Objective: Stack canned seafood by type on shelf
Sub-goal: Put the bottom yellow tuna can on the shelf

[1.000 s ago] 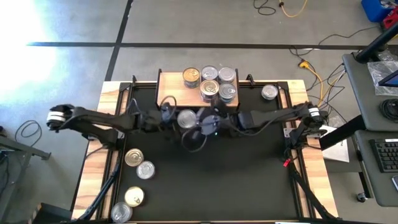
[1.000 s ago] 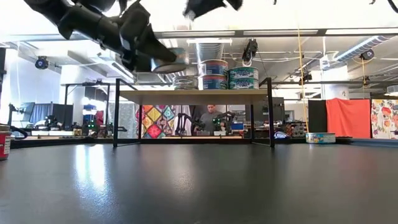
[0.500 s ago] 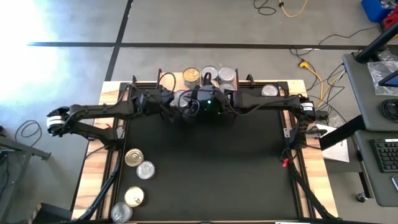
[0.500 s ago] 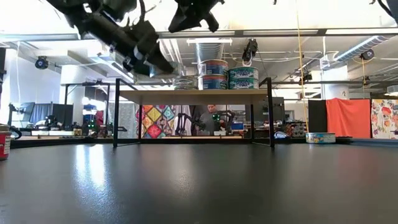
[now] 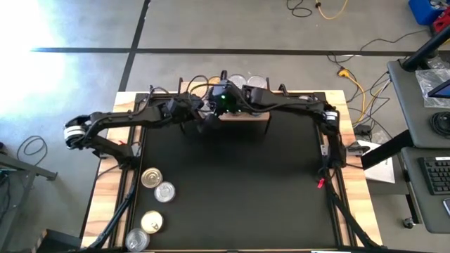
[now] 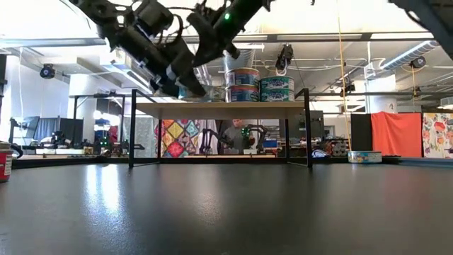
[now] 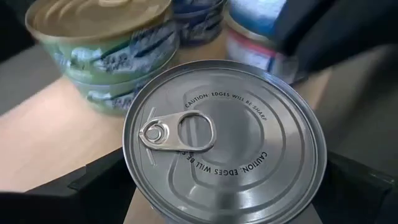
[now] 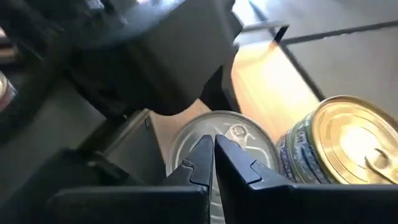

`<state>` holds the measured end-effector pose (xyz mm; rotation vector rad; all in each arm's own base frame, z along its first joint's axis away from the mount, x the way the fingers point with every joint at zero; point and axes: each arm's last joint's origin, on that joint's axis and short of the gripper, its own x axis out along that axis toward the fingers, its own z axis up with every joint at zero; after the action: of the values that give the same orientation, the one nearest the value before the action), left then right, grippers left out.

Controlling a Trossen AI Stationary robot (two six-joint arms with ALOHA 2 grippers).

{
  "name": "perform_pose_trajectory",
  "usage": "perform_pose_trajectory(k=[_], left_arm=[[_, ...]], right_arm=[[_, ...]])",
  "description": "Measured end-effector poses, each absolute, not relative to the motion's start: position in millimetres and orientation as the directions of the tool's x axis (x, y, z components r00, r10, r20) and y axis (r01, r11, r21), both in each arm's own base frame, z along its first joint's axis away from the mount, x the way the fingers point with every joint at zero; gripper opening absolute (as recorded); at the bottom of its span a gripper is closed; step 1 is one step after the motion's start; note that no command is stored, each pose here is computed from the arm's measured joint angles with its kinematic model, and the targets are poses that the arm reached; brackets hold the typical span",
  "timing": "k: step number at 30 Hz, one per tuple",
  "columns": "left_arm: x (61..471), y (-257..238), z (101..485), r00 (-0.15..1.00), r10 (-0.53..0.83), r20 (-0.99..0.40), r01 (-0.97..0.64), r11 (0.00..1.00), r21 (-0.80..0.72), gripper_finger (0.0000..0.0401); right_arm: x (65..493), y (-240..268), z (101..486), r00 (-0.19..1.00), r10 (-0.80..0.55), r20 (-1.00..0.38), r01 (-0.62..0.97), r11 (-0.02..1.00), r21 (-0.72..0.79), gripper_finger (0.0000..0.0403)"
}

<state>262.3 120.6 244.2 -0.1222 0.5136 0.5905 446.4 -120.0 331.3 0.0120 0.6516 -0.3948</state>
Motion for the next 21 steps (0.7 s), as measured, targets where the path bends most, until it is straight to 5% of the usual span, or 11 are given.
perform_pose_trajectory(k=[21], left_arm=[[273, 126, 238, 0.707, 0.487, -0.514, -0.543, 0.839, 0.048, 0.0398]], right_arm=[[468, -162, 294, 0.623, -0.207, -0.754, 0.198, 0.975, -0.104, 0.0009]])
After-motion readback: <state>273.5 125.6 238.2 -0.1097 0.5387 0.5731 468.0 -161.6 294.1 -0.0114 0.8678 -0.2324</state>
